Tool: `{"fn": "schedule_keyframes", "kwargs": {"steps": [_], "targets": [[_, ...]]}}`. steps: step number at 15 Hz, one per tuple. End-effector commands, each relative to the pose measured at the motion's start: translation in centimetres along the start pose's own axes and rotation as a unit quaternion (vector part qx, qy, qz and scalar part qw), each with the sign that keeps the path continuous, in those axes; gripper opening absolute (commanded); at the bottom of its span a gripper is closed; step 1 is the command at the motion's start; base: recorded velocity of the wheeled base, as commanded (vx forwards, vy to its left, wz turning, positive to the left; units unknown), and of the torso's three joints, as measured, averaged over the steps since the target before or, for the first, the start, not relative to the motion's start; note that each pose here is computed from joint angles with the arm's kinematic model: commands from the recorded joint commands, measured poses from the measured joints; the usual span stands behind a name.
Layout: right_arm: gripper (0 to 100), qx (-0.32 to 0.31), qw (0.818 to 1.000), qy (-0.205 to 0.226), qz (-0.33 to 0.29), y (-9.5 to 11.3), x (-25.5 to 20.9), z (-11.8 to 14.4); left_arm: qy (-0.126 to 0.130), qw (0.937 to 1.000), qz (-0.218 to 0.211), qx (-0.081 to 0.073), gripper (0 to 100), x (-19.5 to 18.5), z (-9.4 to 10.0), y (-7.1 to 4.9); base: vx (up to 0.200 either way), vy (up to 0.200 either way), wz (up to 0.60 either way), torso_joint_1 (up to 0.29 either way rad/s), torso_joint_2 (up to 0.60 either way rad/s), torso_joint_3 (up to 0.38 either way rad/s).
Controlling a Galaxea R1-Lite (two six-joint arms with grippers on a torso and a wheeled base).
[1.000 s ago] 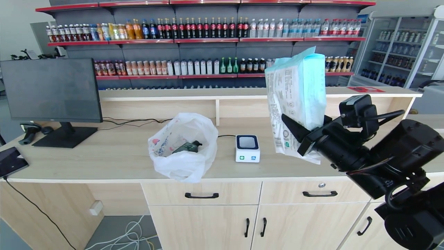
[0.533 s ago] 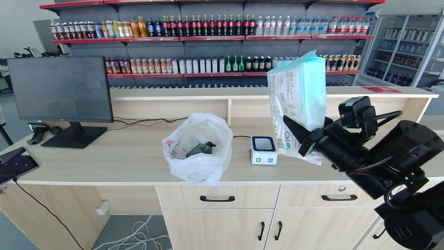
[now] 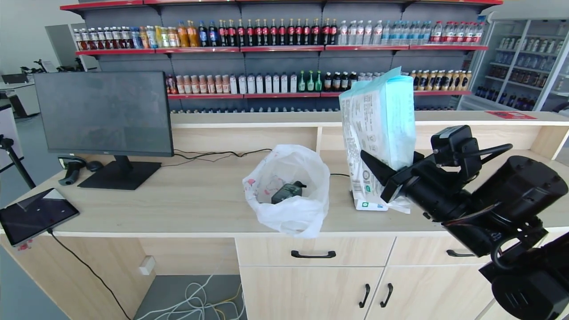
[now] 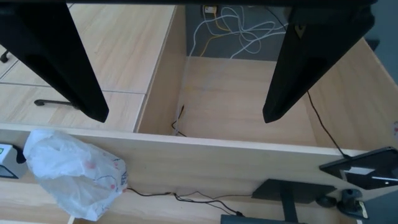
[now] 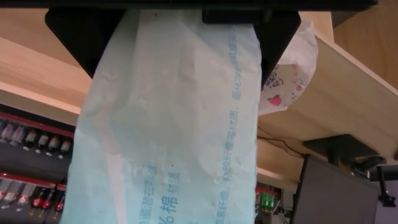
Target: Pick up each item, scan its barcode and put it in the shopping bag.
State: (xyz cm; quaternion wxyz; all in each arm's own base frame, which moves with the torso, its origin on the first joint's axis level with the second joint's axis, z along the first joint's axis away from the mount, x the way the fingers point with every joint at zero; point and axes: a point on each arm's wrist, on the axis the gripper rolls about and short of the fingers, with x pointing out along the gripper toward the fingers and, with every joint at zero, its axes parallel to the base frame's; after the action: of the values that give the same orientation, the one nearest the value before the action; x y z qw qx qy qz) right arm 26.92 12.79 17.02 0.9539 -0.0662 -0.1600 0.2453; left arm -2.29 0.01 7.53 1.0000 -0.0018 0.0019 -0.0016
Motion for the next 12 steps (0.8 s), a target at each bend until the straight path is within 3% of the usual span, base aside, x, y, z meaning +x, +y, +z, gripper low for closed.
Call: {"fn": "schedule_keyframes", "kwargs": {"steps": [1, 5, 11, 12], "targets": [[0, 0.002, 1.0, 0.0, 0.007, 0.45, 0.29, -0.18, 0.0, 1.0, 0.0, 0.0, 100, 0.0, 0.01, -0.01, 0.0, 0.0, 0.0, 0.0, 0.0, 0.0], [0, 0.005, 1.0, 0.002, 0.018, 1.09, 0.28, -0.29, 0.0, 1.0, 0.0, 0.0, 100, 0.01, -0.03, -0.01, 0.0, 0.0, 0.0, 0.0, 0.0, 0.0], [0, 0.005, 1.0, 0.007, 0.018, 1.14, 0.32, -0.57, 0.0, 1.0, 0.0, 0.0, 100, 0.0, 0.01, -0.01, 0.2, 0.0, 0.0, 0.0, 0.0, 0.002], [0, 0.005, 1.0, 0.008, 0.019, 1.15, 0.26, -0.62, 0.0, 1.0, 0.001, 0.0, 100, 0.01, -0.03, 0.0, 0.0, 0.0, 0.0, 0.0, 0.0, 0.0]]}}
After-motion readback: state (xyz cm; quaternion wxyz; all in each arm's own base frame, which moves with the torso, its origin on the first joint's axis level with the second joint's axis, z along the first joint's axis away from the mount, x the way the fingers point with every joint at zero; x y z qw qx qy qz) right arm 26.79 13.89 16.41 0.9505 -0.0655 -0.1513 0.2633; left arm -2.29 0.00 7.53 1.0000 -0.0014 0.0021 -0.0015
